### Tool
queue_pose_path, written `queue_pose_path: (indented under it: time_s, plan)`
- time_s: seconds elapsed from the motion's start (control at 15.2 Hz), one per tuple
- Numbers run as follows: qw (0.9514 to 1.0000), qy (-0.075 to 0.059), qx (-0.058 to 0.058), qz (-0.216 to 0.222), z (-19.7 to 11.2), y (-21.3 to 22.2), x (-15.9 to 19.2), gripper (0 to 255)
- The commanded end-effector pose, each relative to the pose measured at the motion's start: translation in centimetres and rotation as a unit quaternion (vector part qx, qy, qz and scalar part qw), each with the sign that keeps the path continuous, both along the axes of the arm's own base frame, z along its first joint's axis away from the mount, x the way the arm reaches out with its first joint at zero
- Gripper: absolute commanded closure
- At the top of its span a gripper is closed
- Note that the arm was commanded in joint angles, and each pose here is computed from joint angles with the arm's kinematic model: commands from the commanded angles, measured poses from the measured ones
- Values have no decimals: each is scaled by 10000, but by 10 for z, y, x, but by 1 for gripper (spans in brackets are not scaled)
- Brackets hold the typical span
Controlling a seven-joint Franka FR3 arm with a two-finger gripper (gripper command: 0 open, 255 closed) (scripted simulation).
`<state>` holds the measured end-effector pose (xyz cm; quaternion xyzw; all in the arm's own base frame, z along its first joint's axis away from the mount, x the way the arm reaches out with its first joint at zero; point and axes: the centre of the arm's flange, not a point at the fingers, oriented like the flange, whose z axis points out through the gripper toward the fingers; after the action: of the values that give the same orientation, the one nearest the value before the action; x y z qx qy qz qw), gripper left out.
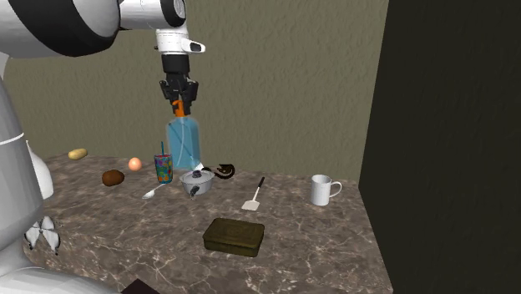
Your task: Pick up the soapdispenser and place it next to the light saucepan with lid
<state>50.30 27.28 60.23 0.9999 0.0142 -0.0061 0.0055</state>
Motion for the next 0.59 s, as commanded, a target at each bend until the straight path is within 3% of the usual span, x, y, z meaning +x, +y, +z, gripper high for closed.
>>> queue_pose_path:
  time_s: [0.0,0.53]
  plan:
    - [10000,-4,2,0,-11,0,0,255]
    - [10000,-4,2,0,-53,0,0,255]
